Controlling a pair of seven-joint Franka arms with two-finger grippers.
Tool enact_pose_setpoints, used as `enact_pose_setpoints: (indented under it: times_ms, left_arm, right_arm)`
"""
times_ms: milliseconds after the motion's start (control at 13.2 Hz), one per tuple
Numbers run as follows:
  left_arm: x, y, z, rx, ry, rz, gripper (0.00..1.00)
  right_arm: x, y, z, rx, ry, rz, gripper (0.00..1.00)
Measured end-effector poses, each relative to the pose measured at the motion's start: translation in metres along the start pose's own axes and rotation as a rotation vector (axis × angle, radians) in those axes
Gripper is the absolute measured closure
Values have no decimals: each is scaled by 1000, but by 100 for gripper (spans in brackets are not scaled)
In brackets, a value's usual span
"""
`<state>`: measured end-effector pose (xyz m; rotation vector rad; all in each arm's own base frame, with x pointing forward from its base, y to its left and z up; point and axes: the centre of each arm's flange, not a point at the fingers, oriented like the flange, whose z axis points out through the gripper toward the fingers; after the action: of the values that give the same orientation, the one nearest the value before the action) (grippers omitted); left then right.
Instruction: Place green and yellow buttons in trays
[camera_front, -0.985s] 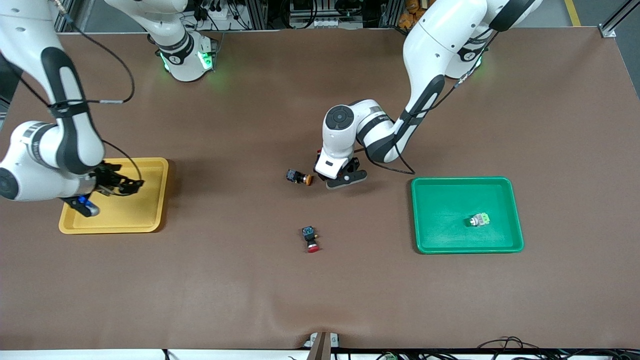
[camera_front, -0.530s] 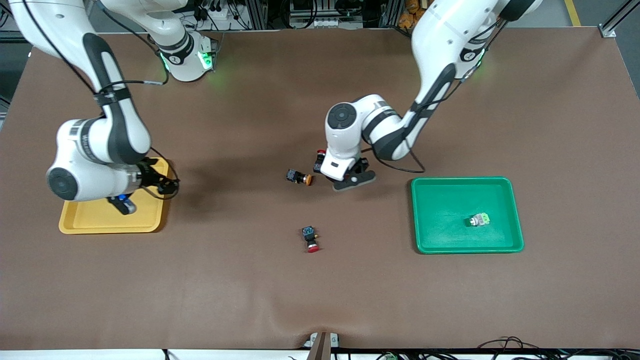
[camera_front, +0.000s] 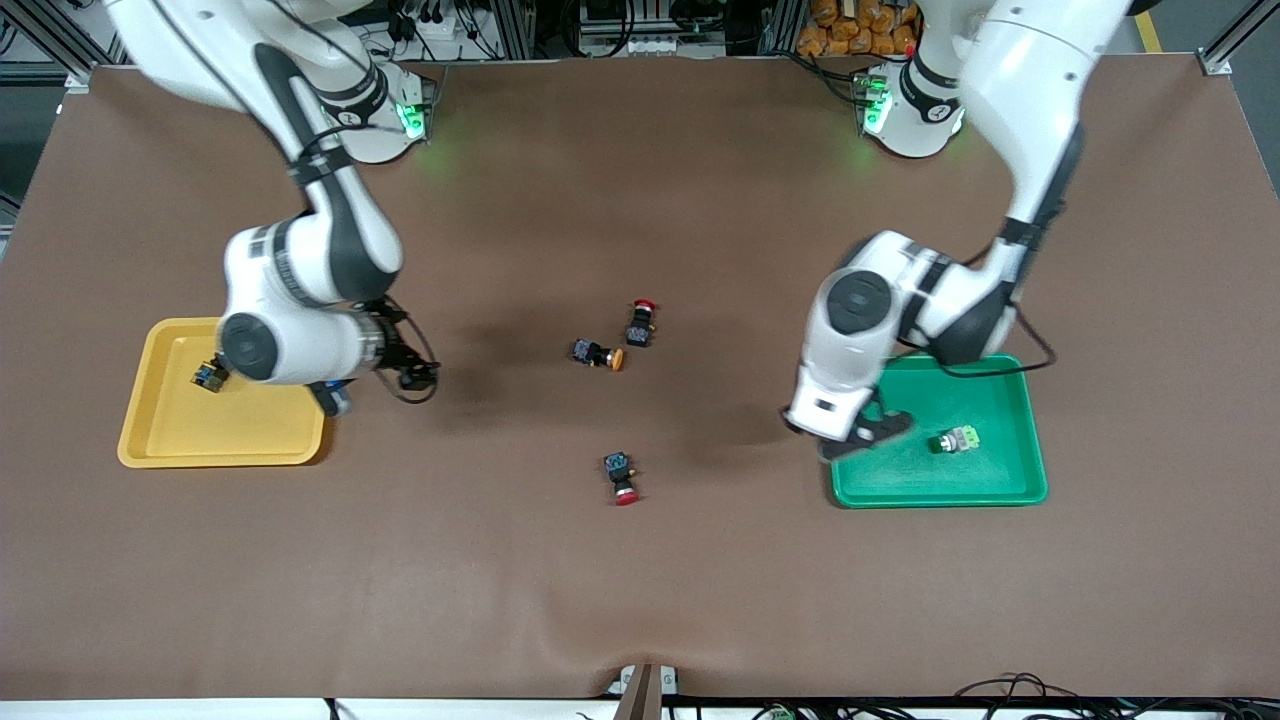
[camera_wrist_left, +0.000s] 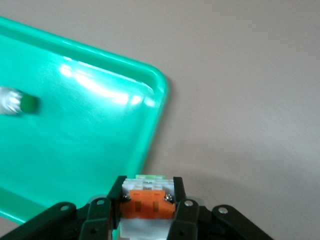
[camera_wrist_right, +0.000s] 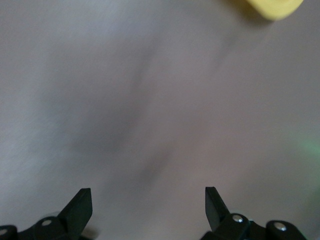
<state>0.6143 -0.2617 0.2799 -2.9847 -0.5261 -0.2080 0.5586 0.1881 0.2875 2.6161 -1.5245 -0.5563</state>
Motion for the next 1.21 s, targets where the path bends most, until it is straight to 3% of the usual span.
enact_pose_setpoints:
  times_ms: [303,682,909,1136,1212]
  left_arm:
    - [39,-57,14,31,-29,46,59]
    - [38,-65,37,41,-68,56,59]
    - [50,-69,32,29,-55,39,34]
    - [74,-79,-7,-17,-5,10,2]
    - [81,-81,-30,-38,20,6,0]
  right_arm:
    - [-73,-25,8,79,56,74,0]
    - [-132,-63,26,101,79,107,0]
    - [-151,-83,41,110,85,152,0]
    - [-170,-97,72,134,99,161,0]
    - [-175,-100,84,142,103,171,0]
